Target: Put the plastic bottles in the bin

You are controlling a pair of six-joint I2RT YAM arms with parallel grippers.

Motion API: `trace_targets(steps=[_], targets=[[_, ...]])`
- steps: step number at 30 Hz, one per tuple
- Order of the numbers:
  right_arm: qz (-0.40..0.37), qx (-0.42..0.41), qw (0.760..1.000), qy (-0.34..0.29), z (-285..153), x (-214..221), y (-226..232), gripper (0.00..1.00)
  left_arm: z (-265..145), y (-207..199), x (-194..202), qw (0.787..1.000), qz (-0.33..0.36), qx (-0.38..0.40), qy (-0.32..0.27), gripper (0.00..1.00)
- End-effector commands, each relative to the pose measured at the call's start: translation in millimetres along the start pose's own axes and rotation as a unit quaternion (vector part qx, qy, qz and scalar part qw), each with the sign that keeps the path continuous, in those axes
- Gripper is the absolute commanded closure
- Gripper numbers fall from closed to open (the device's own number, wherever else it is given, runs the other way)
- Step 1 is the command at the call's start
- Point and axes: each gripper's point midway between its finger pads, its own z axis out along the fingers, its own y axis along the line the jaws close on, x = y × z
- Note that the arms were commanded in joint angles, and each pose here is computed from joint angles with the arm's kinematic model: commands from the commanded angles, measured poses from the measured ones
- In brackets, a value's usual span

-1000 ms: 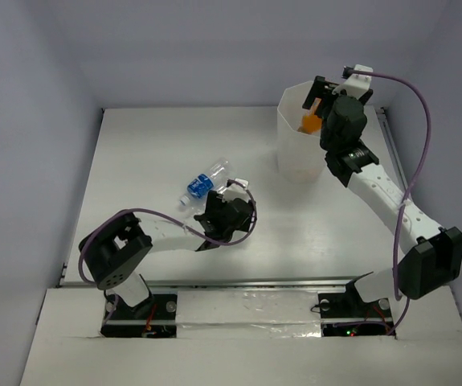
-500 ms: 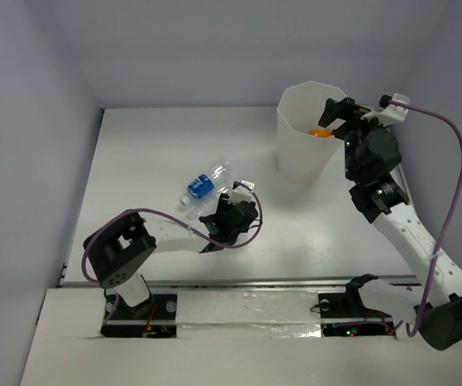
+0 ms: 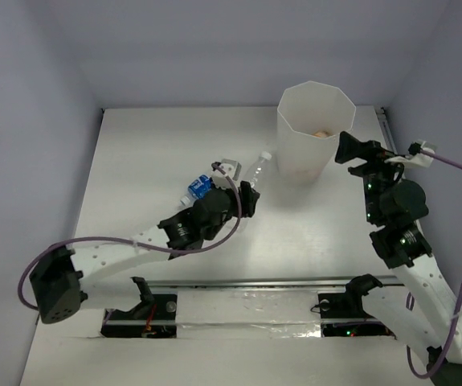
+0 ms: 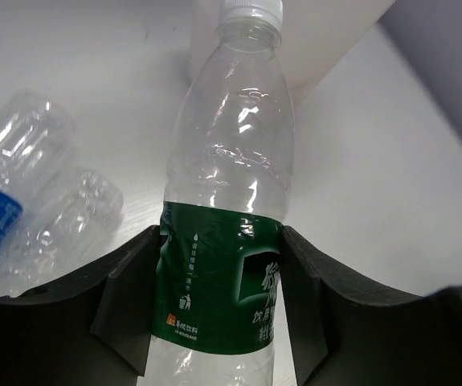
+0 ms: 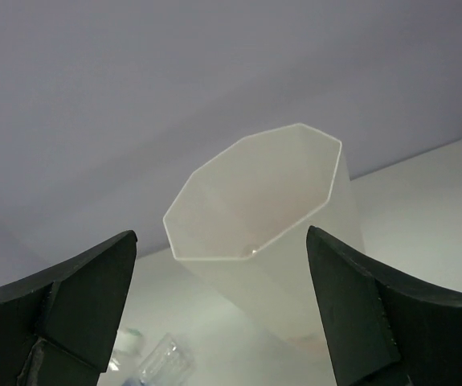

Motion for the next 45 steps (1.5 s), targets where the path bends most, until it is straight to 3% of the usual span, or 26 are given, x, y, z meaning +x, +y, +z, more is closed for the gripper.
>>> trace_targets(steps=[1,3,5,6,8,10,15,22,24,25,28,29,30,31,33,34,36,37,38,41,45], targets=[[0.012,-0.006,1.000,0.017,-19,13,-10,0.09,-33,-38,-102,0.987,-0.061,0.081,-0.126,0.57],[0.026,-0.019,0.999,0.024,-29,21,-11,0.19,-48,-46,-140,0.975,-0.074,0.102,-0.181,0.58],[0.038,-0.061,0.996,0.044,-44,36,-4,0.52,-58,-54,-173,0.965,-0.082,0.113,-0.221,0.58],[0.050,-0.075,0.994,0.055,-48,43,-1,0.80,-57,-58,-183,0.962,-0.077,0.114,-0.235,0.58],[0.055,-0.110,0.989,0.087,-59,67,4,0.92,-61,-67,-215,0.952,-0.080,0.123,-0.269,0.58],[0.056,-0.115,0.985,0.112,-63,86,2,0.98,-60,-84,-241,0.942,-0.075,0.140,-0.297,0.58],[0.064,-0.131,0.976,0.161,-73,128,-4,0.97,-40,-106,-290,0.925,-0.060,0.158,-0.340,0.58],[0.060,-0.153,0.972,0.167,-74,138,1,0.97,9,-140,-342,0.902,-0.040,0.182,-0.389,0.57],[0.064,-0.168,0.967,0.178,-77,145,5,0.97,39,-145,-336,0.905,-0.029,0.176,-0.387,0.57],[0.065,-0.170,0.967,0.179,-77,148,5,0.98,36,-146,-355,0.895,-0.034,0.179,-0.406,0.56],[0.064,-0.177,0.965,0.182,-78,149,7,0.98,78,-151,-344,0.900,-0.029,0.182,-0.396,0.56],[0.062,-0.178,0.966,0.179,-78,148,7,0.98,74,-159,-357,0.890,-0.033,0.197,-0.409,0.56],[0.058,-0.178,0.967,0.174,-78,146,6,0.98,103,-160,-340,0.899,-0.030,0.197,-0.389,0.56],[0.058,-0.178,0.967,0.172,-78,145,6,0.98,97,-164,-357,0.889,-0.032,0.209,-0.406,0.55],[0.059,-0.185,0.966,0.170,-79,145,8,0.98,111,-172,-353,0.889,-0.032,0.219,-0.401,0.55],[0.059,-0.187,0.966,0.171,-80,145,8,0.98,139,-169,-333,0.900,-0.024,0.212,-0.379,0.54],[0.058,-0.189,0.965,0.173,-80,147,9,0.98,142,-174,-339,0.897,-0.025,0.219,-0.383,0.47],[0.058,-0.190,0.965,0.173,-80,147,9,0.98,154,-174,-327,0.903,-0.022,0.217,-0.371,0.41],[0.059,-0.191,0.964,0.173,-80,147,9,0.98,158,-174,-322,0.905,-0.019,0.217,-0.365,0.27],[0.058,-0.193,0.964,0.171,-80,146,10,0.98,167,-161,-309,0.913,-0.007,0.199,-0.356,0.15],[0.058,-0.192,0.965,0.171,-79,147,9,0.98,165,-153,-299,0.919,0.009,0.186,-0.347,0.12]])
